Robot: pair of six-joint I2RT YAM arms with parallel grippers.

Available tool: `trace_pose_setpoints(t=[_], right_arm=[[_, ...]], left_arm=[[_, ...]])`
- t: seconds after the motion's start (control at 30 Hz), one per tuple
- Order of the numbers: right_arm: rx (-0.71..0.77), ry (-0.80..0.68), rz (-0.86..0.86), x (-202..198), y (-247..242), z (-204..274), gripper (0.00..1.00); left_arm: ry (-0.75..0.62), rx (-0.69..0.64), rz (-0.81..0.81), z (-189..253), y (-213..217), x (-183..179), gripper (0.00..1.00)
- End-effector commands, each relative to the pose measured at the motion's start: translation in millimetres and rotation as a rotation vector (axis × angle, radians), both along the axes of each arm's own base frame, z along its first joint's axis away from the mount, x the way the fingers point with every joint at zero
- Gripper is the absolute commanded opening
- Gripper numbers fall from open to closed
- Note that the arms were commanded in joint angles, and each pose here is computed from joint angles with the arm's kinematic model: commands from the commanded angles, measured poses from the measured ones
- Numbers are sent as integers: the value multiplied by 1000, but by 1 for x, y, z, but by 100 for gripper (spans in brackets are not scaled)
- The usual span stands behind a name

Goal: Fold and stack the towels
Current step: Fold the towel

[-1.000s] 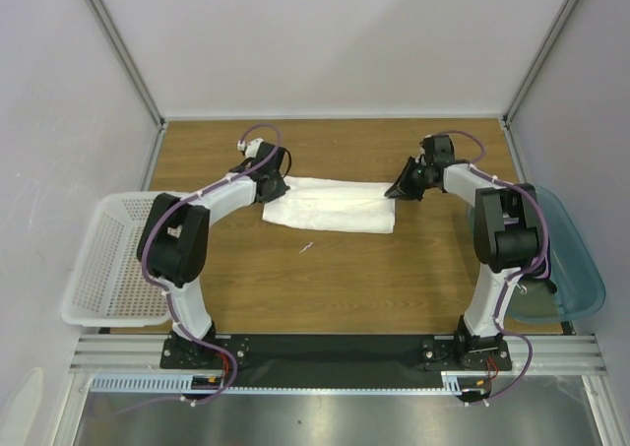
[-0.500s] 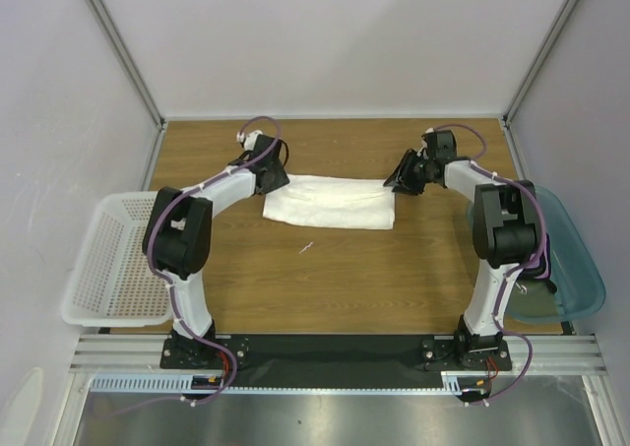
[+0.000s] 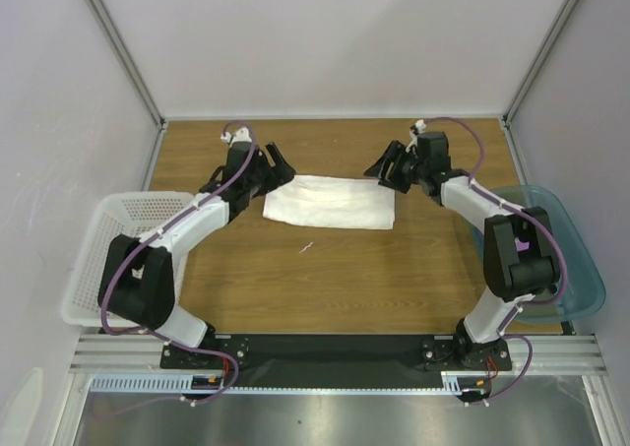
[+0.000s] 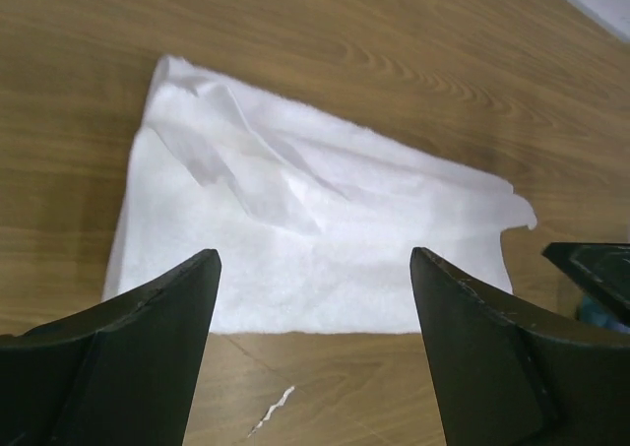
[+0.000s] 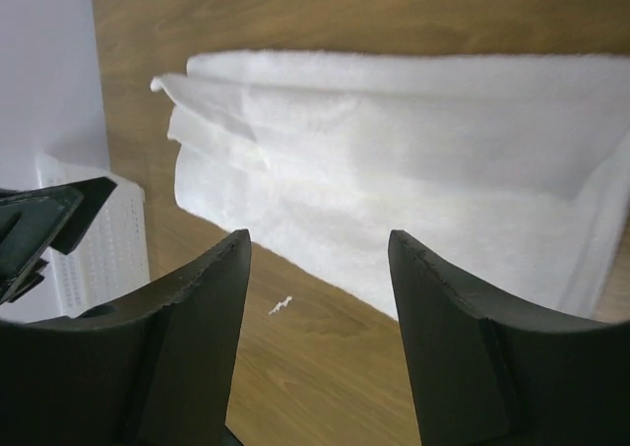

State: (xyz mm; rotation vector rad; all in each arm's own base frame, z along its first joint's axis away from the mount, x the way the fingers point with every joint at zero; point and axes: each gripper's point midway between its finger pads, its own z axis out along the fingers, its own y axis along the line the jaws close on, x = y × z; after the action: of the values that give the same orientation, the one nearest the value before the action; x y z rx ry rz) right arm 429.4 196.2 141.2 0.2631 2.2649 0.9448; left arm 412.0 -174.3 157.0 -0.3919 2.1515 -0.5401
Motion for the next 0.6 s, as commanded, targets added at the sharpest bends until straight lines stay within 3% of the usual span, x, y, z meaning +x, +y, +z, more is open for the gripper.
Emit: trace_pose_setpoints(t=[0.0,0.2,0.57], right_arm=[[80,-48,-45,-2,23,4,64],[159,11,-127,-4,38,-19,64],[132,12,-150,9,43,-31,66]], left_arm=[[8,-150,-73,-11,-26,-14,84],[42,-304,-18,-26,-45,-7,84],[91,-344,57,-60,-58,30,85]])
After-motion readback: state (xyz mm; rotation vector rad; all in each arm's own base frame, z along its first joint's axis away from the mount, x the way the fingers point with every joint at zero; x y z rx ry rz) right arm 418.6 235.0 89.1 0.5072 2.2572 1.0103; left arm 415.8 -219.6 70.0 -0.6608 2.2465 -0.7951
